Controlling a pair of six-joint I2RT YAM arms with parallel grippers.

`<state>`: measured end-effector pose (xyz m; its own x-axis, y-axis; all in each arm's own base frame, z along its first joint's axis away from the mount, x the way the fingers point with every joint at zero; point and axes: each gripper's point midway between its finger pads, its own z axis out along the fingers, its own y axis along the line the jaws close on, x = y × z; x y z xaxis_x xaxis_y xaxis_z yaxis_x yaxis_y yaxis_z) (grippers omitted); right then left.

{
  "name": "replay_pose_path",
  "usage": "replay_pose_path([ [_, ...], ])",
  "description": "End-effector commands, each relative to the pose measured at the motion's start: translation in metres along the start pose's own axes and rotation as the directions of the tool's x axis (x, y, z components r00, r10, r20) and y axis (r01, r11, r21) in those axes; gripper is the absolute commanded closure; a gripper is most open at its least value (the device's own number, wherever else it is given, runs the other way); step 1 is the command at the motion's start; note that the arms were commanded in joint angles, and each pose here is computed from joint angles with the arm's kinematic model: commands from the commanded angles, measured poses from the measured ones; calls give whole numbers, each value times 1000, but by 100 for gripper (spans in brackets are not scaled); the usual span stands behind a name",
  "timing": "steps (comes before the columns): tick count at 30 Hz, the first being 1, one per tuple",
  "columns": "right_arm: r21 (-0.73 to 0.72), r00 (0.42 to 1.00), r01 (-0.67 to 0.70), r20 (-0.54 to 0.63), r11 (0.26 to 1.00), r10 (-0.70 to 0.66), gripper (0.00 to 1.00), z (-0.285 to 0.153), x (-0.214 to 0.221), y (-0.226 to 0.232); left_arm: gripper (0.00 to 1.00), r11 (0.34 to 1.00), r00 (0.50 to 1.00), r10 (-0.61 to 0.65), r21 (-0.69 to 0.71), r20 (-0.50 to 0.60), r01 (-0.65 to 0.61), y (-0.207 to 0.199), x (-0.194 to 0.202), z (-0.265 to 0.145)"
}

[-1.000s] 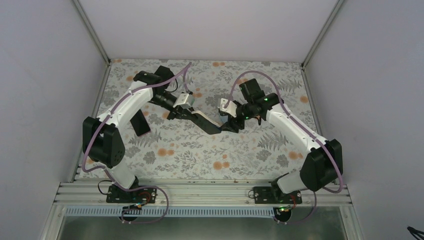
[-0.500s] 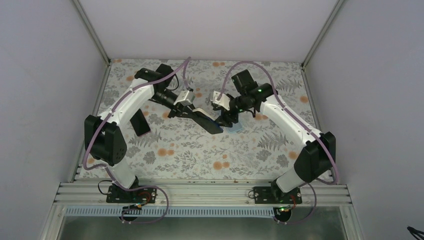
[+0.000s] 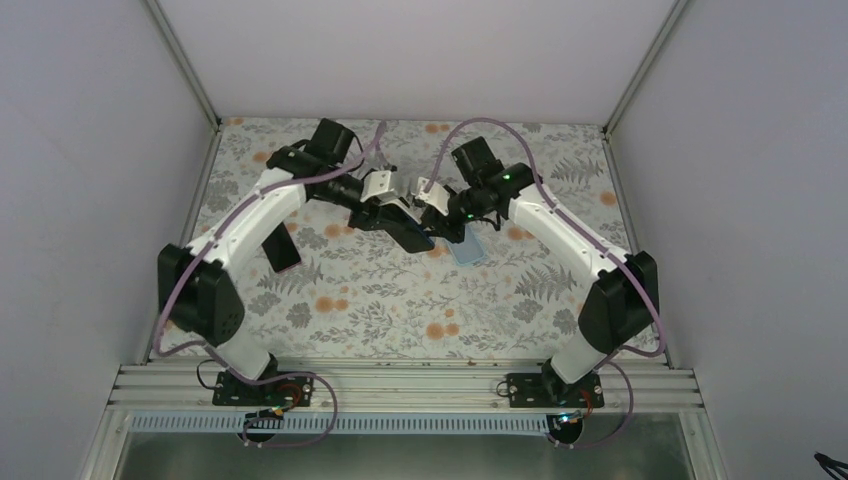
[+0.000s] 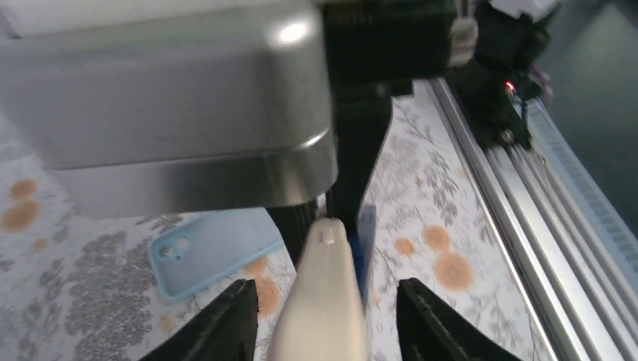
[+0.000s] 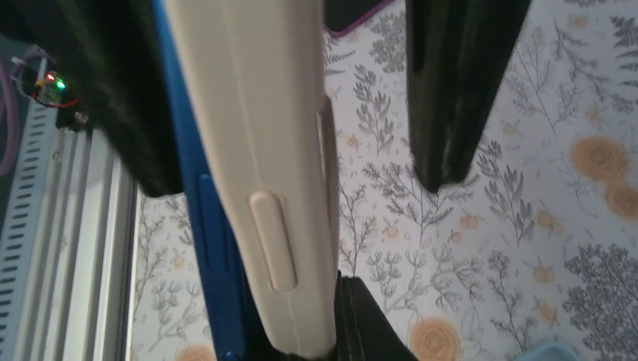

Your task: Take the phone out of the phone case

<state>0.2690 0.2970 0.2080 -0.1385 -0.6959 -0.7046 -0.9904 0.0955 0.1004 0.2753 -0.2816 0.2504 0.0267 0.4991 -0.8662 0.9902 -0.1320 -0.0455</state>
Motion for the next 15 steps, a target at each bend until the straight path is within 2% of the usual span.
replay_pose_path([
  [1, -18, 961, 100, 261, 995, -92, 96, -28, -56, 3, 45, 960, 983, 156, -247, 95, -129, 22, -48, -22],
  [3, -20, 962, 53, 268, 998, -46, 96, -33, -46, -5, 38, 936, 985, 148, -335, 93, -110, 33, -46, -37],
  [10, -48, 970, -91, 224, 995, 100, 97, -15, -40, -45, 35, 802, 977, 208, -578, 37, -149, 51, -46, -70],
  [15, -60, 959, -131, 246, 990, 142, 96, -10, -60, -71, 31, 698, 965, 261, -691, -3, -191, 52, -53, -79],
])
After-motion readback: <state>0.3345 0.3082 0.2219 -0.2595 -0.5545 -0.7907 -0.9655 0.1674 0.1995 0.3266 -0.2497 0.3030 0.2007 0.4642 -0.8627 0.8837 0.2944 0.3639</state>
